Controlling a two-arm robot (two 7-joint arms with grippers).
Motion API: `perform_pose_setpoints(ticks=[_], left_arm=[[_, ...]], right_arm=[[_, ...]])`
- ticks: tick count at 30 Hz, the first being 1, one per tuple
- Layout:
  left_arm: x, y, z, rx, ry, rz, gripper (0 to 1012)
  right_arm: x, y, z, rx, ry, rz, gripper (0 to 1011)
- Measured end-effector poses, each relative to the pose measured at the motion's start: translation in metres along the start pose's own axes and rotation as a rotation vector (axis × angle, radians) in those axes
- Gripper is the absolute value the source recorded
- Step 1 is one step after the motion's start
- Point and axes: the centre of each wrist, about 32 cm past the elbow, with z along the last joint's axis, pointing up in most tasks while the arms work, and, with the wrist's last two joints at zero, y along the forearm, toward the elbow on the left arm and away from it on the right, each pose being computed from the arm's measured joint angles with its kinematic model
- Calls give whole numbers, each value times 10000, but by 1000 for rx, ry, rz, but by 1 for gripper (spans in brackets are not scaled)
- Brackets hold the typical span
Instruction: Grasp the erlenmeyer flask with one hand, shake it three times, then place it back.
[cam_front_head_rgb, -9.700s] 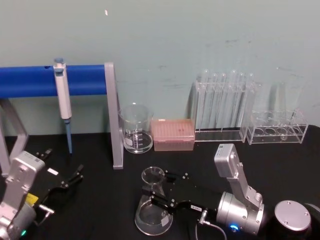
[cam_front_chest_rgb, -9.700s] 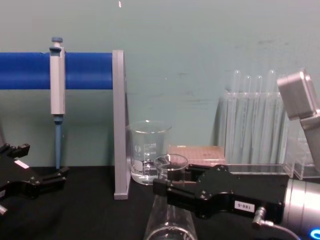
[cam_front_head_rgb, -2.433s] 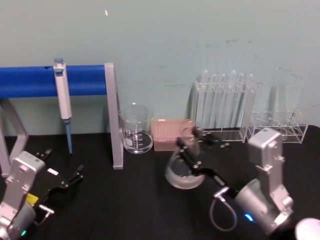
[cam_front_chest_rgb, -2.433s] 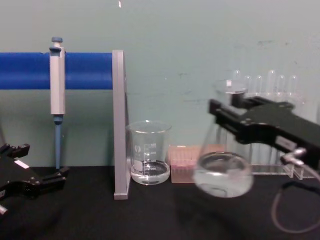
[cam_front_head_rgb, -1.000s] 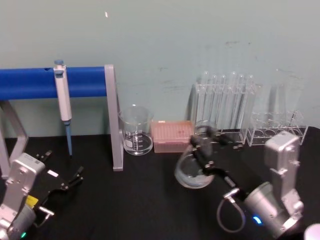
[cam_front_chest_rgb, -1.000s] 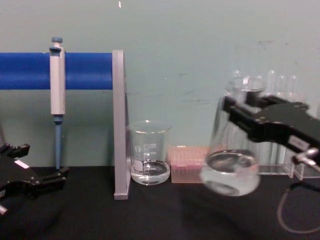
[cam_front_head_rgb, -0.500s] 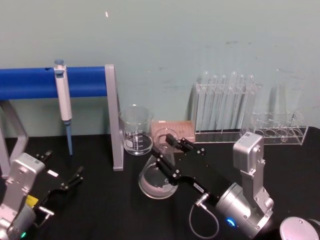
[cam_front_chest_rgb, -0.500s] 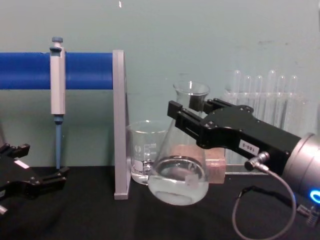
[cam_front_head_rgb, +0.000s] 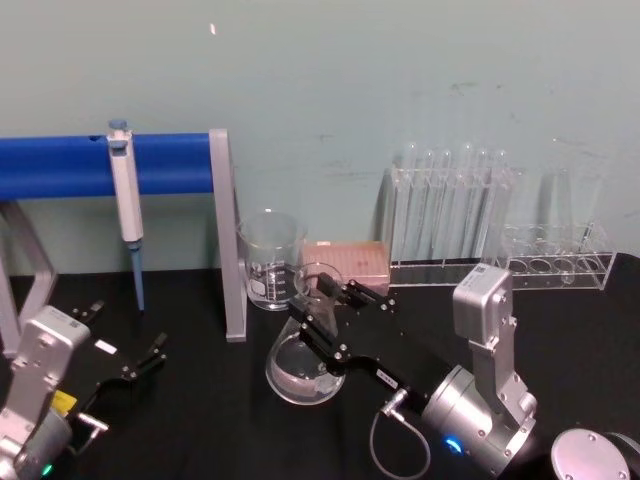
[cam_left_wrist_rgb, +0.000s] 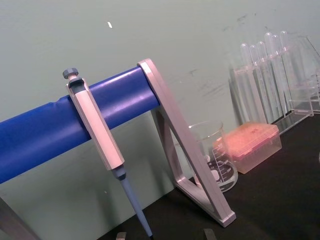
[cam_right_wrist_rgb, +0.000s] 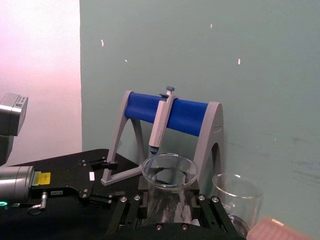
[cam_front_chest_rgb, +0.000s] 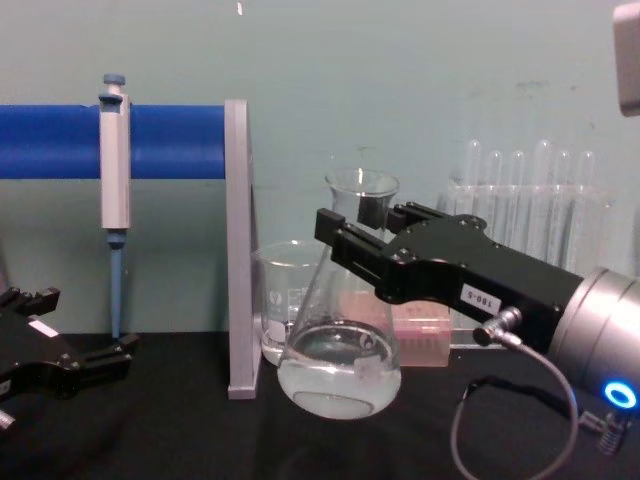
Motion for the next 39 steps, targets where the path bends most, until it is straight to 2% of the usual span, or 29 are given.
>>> perform_pose_setpoints(ticks=[19, 39], left_arm=[[0, 0, 0, 0, 0, 0, 1001], [0, 0, 0, 0, 0, 0, 1001]], right_arm=[[33, 10, 19, -35, 19, 29, 457], [102, -9, -42, -77, 19, 79, 457]])
